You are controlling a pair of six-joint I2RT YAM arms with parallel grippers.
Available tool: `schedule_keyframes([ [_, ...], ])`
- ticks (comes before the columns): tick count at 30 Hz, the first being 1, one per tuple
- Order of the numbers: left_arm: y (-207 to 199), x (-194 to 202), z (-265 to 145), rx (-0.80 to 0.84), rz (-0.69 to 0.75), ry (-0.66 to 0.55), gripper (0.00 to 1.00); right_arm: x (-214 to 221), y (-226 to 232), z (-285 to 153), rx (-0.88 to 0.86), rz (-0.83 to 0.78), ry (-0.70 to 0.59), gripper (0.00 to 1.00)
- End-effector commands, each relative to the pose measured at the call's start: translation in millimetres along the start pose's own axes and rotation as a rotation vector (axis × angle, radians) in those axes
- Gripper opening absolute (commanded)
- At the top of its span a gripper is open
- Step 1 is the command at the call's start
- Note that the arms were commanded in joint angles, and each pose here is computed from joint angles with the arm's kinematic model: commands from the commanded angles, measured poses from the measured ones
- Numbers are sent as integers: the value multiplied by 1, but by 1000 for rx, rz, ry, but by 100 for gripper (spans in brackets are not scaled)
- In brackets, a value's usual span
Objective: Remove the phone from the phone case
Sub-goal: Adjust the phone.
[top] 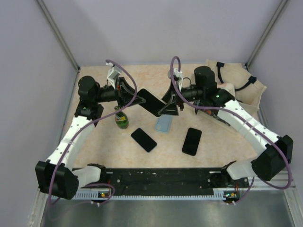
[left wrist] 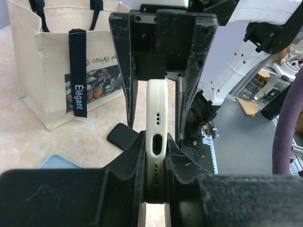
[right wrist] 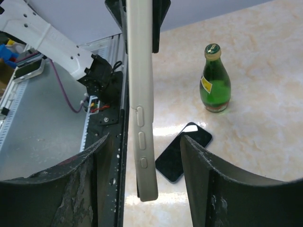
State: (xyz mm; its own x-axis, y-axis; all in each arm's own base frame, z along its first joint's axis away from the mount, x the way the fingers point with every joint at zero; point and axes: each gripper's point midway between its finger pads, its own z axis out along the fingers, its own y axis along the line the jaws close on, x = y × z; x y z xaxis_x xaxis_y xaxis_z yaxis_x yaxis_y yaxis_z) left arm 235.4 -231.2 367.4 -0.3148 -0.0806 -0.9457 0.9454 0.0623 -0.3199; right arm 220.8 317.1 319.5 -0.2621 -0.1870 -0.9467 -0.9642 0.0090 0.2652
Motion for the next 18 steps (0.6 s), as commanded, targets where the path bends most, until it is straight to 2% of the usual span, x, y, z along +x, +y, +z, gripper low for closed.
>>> schedule_keyframes([
  [1, -18, -22, 0, 28, 116, -49, 0, -8, 5, 4, -69, 8, -29, 57],
  [6, -17, -20, 0, 26, 109, -50, 0, -7, 4, 6, -83, 19, -29, 46],
  [9, -16, -18, 1, 27, 107, -48, 0, -9, 6, 7, -103, 21, -33, 35],
  [11, -15, -16, 1, 25, 104, -48, 0, -8, 6, 7, -114, 26, -32, 16],
  [12, -14, -15, 2, 25, 101, -47, 0, -9, 7, 7, -116, 23, -33, 2],
  [17, -11, -13, 2, 10, 93, -55, 0, -7, 8, 7, -119, 14, -31, 0],
  [18, -9, -12, 2, 4, 88, -57, 5, -7, 7, 6, -108, 9, -31, 0],
])
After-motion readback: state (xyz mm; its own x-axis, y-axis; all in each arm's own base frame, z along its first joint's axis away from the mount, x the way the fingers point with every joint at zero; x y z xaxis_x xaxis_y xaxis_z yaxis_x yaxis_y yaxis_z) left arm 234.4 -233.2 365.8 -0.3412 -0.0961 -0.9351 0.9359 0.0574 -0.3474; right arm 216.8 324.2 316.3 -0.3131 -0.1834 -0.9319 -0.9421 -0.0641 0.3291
